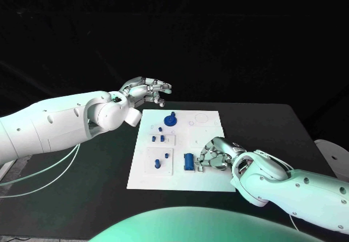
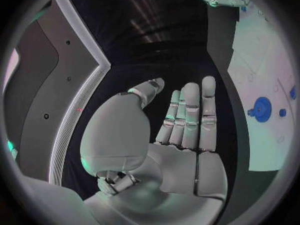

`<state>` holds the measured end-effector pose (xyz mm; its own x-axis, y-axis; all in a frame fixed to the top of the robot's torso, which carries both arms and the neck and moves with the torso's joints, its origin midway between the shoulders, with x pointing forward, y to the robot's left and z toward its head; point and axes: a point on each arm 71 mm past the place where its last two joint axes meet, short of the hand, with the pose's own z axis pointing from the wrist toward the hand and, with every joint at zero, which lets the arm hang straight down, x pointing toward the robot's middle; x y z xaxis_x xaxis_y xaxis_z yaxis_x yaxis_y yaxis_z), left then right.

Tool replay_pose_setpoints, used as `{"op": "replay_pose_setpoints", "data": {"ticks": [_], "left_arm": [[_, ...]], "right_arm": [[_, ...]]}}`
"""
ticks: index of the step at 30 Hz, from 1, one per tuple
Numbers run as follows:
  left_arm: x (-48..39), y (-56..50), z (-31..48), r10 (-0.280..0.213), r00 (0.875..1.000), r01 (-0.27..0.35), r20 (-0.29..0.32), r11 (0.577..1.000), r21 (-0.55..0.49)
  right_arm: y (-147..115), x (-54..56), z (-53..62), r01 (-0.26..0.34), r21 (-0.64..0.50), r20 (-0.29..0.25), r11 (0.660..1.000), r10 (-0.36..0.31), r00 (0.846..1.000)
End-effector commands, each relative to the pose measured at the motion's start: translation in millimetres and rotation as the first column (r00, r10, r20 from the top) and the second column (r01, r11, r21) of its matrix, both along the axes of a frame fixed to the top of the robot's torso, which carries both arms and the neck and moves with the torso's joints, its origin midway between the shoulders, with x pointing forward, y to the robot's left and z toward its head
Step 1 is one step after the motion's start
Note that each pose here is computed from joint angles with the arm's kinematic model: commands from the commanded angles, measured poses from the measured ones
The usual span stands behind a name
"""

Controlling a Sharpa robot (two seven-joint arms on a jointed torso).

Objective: Assemble the parts on the task board

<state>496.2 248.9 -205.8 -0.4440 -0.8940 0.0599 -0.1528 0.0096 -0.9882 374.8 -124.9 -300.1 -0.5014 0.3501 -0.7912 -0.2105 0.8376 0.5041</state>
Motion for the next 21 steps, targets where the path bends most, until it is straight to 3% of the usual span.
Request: {"op": "replay_pose_setpoints", "data": {"ticks": [1, 21], "left_arm": [[-0.3, -3.0, 1.5, -0.015, 1.0, 0.015, 0.01, 1.0, -0.011], [-0.2, -3.0, 1.3, -0.017, 1.0, 0.017, 0.009, 1.0, -0.007]], "right_arm": [[5, -0.4, -3.5, -0.039, -0.03, -0.019, 0.999, 0.038, 0.999], [16, 1.6, -8.7, -0.062, -0.054, -0.033, 0.997, 0.06, 0.998]]}}
